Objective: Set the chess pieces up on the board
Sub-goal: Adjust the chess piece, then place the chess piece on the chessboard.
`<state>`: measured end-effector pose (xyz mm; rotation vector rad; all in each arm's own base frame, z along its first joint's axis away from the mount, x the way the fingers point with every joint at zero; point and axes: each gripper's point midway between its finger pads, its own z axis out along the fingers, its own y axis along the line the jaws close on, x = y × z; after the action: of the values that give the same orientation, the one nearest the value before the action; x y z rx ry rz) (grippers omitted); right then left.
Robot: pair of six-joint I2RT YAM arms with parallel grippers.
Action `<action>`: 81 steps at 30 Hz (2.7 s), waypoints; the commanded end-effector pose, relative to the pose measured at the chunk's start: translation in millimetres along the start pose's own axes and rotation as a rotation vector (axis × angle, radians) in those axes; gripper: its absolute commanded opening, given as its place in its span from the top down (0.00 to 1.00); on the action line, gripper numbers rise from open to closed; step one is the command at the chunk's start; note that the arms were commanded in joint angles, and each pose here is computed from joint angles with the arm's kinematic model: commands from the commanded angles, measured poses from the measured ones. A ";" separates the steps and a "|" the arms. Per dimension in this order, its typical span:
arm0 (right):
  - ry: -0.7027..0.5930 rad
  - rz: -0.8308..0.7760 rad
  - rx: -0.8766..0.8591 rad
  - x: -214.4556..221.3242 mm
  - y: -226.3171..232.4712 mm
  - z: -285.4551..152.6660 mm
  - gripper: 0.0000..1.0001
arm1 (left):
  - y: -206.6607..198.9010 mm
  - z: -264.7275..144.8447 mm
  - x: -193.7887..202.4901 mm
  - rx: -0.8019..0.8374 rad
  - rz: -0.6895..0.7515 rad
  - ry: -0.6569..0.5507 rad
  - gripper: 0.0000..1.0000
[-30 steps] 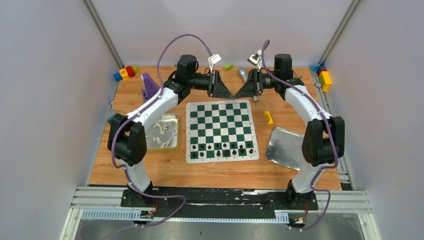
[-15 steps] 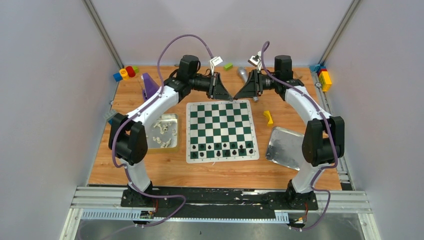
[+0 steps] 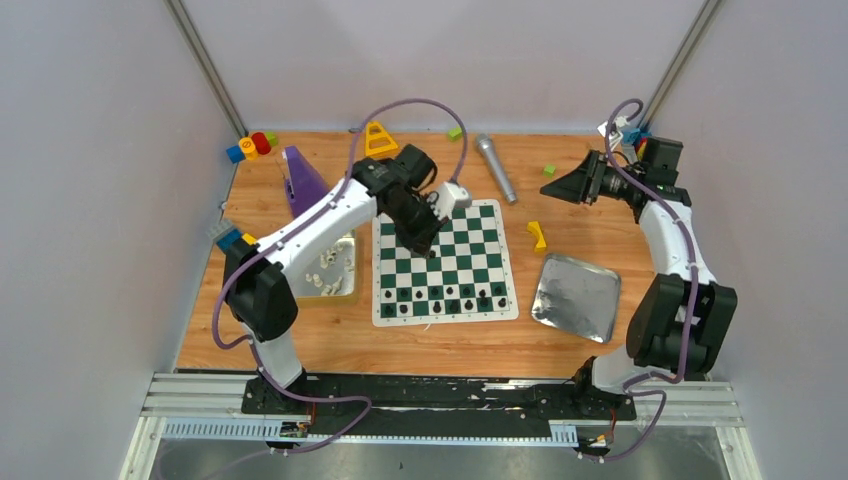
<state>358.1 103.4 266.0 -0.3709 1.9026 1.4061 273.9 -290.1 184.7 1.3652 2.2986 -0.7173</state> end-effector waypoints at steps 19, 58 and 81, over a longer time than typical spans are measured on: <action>-0.072 -0.202 0.164 22.3 -0.5 -46.9 0.42 | -34.8 47.9 110.9 -0.126 0.274 0.713 0.96; -0.074 -0.184 0.121 27.1 3.5 -48.5 0.43 | -36.4 94.7 116.8 -0.126 0.248 0.799 0.96; -0.080 -0.176 0.112 27.3 4.2 -50.8 0.43 | -29.5 100.8 122.1 -0.148 0.252 0.832 0.94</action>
<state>322.2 62.5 250.0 -0.3625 1.8709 1.1751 195.1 -275.4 39.9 2.1114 2.5911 0.1143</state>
